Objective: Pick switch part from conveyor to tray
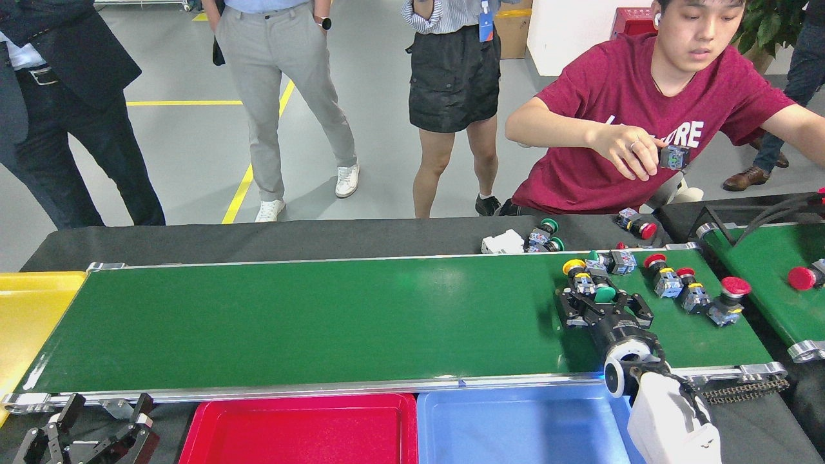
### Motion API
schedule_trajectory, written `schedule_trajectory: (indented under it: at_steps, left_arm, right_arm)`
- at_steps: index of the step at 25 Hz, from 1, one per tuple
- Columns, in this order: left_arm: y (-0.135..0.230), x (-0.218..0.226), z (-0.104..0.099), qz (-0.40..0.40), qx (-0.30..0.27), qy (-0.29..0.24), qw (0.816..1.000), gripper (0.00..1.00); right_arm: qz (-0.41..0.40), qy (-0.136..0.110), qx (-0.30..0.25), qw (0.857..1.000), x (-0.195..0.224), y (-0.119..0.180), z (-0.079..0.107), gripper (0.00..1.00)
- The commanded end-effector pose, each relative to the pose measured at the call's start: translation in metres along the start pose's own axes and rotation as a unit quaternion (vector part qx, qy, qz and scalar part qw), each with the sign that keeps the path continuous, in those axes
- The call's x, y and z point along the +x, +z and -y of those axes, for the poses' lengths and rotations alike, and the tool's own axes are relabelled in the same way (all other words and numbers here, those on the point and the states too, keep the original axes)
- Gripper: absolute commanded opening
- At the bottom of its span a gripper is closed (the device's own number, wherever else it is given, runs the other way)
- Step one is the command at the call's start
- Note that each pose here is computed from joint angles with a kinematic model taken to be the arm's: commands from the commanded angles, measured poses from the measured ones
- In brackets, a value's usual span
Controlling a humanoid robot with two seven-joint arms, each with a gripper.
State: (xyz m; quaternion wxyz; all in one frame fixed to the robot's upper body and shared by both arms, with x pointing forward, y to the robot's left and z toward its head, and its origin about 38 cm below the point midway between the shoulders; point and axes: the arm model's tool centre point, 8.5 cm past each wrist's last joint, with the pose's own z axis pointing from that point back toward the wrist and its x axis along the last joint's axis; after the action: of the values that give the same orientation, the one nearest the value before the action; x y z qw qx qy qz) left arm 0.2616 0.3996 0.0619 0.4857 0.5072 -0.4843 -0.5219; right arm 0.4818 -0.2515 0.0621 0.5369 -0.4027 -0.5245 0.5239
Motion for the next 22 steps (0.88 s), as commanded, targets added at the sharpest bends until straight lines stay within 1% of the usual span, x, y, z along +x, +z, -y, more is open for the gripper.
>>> schedule_trajectory:
  at_steps: [1,3,5,6,7,9,10,12,14,17,19,20,22]
  left_arm:
    - [-0.001,-0.007,-0.009,-0.002,0.011,-0.011,1.0,1.0]
    - [0.001,-0.008,-0.008,-0.002,0.008,-0.014,1.0,1.0]
    - [0.0,-0.008,-0.009,-0.001,0.008,-0.015,1.0,1.0]
    - [0.0,-0.009,-0.01,-0.002,0.009,-0.016,1.0,1.0]
    - [0.001,-0.011,-0.011,-0.003,0.009,-0.018,1.0,1.0]
    - [0.001,-0.012,-0.012,-0.002,0.01,-0.019,1.0,1.0]
    - [0.001,-0.013,-0.012,-0.002,0.01,-0.02,1.0,1.0]
    - [0.0,-0.013,-0.012,-0.002,0.01,-0.02,1.0,1.0]
    - [-0.003,-0.01,-0.013,0.002,0.013,-0.018,1.0,1.0]
    - [-0.004,-0.008,-0.012,0.003,0.012,-0.017,1.0,1.0]
    - [-0.005,-0.009,-0.013,0.004,0.013,-0.018,1.0,1.0]
    - [-0.006,-0.008,-0.013,0.004,0.014,-0.017,1.0,1.0]
    - [-0.007,-0.008,-0.013,0.005,0.014,-0.018,1.0,1.0]
  right_arm:
    - [0.054,-0.002,-0.044,0.998,0.01,0.014,0.028,0.13]
    - [0.113,-0.008,-0.056,0.992,0.03,0.038,0.03,0.13]
    - [0.17,-0.005,-0.06,0.984,0.049,0.063,0.026,0.13]
    - [0.212,-0.004,-0.061,0.975,0.062,0.081,0.02,0.13]
    - [0.246,-0.003,-0.064,0.967,0.074,0.093,0.018,0.14]
    - [0.337,-0.012,-0.063,0.939,0.115,0.117,0.007,0.14]
    - [0.37,-0.016,-0.064,0.927,0.133,0.125,0.005,0.15]
    - [0.412,-0.021,-0.056,0.909,0.161,0.134,-0.003,0.15]
    - [0.45,-0.02,-0.039,0.892,0.194,0.144,-0.015,0.15]
    - [0.468,-0.012,-0.012,0.883,0.224,0.15,-0.034,0.18]
    - [0.465,-0.016,0.005,0.885,0.241,0.15,-0.048,0.2]
    - [0.461,-0.014,0.015,0.887,0.247,0.148,-0.056,0.22]
    - [0.459,-0.005,0.025,0.888,0.252,0.147,-0.064,0.22]
